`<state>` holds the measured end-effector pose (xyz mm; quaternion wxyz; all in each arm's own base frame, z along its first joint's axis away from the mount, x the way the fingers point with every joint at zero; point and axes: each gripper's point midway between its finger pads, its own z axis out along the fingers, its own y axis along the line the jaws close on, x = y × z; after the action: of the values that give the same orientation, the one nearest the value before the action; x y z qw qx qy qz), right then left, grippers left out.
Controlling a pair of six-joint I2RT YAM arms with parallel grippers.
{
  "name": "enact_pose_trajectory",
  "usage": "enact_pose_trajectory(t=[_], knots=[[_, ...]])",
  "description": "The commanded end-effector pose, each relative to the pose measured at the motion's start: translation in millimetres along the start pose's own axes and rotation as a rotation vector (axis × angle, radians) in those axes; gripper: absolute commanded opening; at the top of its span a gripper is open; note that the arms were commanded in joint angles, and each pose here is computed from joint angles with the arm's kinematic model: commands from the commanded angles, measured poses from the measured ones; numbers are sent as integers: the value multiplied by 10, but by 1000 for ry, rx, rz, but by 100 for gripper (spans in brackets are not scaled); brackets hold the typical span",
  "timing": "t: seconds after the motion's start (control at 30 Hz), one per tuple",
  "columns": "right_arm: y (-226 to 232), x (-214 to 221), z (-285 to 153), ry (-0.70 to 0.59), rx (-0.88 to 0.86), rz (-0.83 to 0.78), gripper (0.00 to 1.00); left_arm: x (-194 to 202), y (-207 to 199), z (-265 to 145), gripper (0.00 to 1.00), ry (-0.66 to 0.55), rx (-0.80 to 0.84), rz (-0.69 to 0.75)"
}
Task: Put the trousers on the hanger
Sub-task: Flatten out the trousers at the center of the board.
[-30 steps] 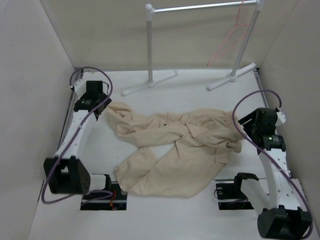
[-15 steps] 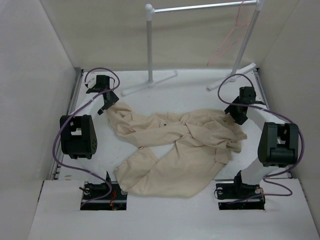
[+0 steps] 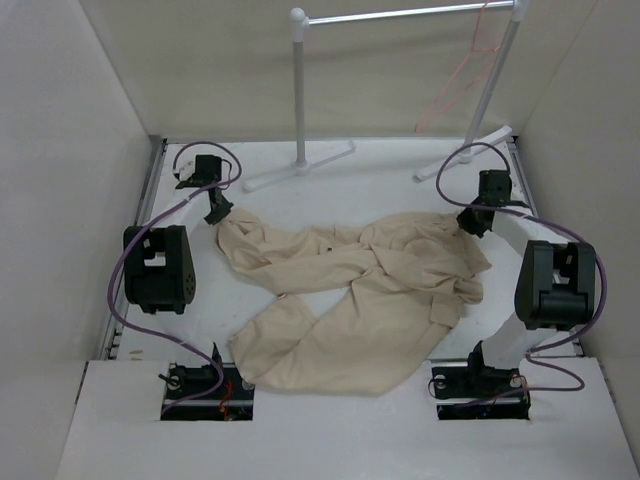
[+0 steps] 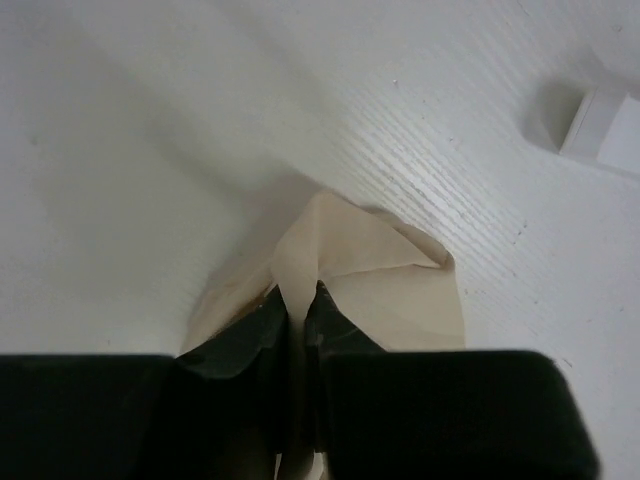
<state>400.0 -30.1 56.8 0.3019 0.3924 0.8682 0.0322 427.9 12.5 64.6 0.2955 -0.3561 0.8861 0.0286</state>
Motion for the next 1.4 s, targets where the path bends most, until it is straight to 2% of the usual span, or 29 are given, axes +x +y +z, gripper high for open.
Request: enact_pose_trajectory(t=[0.0, 0.1, 0.23, 0.3, 0.37, 0.5, 0.67, 0.7, 0.8, 0.87, 0.9, 1.03, 1.1, 1.2, 1.3, 1.37], knots=[[240, -572, -414, -226, -100, 82, 7, -463, 127, -507, 5, -149, 30, -97], [206, -763, -621, -297, -116, 137, 8, -800, 349, -1094, 5, -255, 32, -158], [155, -980, -862, -368, -145, 207, 7, -1054, 515, -1907, 7, -360, 44, -156], [140, -1041, -955, -390, -160, 237, 6, -1037, 520, -2171, 10, -373, 51, -113], [122, -1077, -1023, -405, -170, 264, 6, -965, 556, -2257, 13, -350, 30, -76], [138, -1093, -1011, -402, -167, 266, 6, -907, 612, -2006, 14, -298, -38, -36], [139, -1173, -815, -391, -135, 274, 6, -1100, 512, -1350, 15, -300, -165, 45], [147, -1204, -743, -383, -124, 275, 7, -1103, 448, -1174, 19, -288, -186, 66], [144, -1253, -550, -356, -96, 281, 7, -875, 399, -719, 43, -180, -250, 109], [118, -1311, -505, -354, -88, 294, 7, -659, 516, -648, 61, -127, -284, 84], [111, -1343, -492, -355, -86, 298, 7, -599, 608, -654, 67, -122, -286, 59], [159, -1472, -494, -365, -101, 303, 7, -626, 845, -848, 75, -202, -191, -84], [200, -1484, -471, -362, -105, 304, 7, -685, 982, -899, 77, -212, -169, -156], [235, -1510, -409, -358, -105, 302, 7, -646, 1122, -761, 74, -161, -179, -189], [229, -1514, -412, -365, -107, 307, 7, -489, 1299, -593, 63, -110, -237, -231], [227, -1496, -453, -367, -117, 317, 7, -377, 1455, -582, 57, -116, -268, -310]])
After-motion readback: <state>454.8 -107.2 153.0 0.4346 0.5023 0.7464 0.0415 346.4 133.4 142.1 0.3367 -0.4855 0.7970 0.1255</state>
